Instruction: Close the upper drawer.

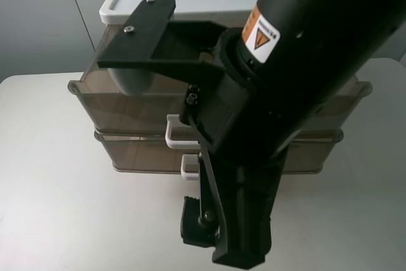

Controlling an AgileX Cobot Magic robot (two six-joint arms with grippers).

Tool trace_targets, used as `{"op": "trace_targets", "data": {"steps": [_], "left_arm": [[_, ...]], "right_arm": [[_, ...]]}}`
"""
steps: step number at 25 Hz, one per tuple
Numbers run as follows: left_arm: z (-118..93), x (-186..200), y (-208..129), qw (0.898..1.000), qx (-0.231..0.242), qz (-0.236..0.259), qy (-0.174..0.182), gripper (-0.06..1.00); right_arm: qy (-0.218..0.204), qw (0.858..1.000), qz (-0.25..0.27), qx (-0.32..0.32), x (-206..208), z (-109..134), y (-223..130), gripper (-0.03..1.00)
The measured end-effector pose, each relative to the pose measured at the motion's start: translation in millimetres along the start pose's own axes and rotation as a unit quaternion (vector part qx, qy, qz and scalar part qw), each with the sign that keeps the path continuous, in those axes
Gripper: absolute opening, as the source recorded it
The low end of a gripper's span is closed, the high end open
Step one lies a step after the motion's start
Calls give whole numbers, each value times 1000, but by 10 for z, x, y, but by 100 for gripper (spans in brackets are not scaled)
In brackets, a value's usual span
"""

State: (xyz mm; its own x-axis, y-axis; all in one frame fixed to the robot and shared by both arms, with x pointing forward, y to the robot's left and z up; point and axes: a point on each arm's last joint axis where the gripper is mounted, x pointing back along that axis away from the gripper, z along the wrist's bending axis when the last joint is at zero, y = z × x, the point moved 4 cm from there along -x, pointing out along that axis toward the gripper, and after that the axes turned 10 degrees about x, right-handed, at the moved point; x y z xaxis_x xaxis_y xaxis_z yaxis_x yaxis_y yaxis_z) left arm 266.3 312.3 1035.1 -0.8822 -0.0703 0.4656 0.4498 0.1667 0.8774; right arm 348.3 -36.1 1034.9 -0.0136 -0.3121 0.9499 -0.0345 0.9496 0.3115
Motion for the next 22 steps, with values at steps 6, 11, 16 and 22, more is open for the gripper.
{"op": "trace_targets", "data": {"steps": [6, 11, 16, 22], "left_arm": [[0, 0, 0, 1000, -1, 0, 0, 74], [0, 0, 0, 1000, -1, 0, 0, 74], [0, 0, 0, 1000, -1, 0, 0, 74], [0, 0, 0, 1000, -1, 0, 0, 74]], "right_arm": [[-15, 1000, 19, 14, -34, -39, -27, 70], [-52, 997, 34, 35, -27, -138, -62, 70], [-59, 997, 31, 38, -26, -155, -54, 70], [-70, 996, 38, 45, -21, -186, -69, 70]]}}
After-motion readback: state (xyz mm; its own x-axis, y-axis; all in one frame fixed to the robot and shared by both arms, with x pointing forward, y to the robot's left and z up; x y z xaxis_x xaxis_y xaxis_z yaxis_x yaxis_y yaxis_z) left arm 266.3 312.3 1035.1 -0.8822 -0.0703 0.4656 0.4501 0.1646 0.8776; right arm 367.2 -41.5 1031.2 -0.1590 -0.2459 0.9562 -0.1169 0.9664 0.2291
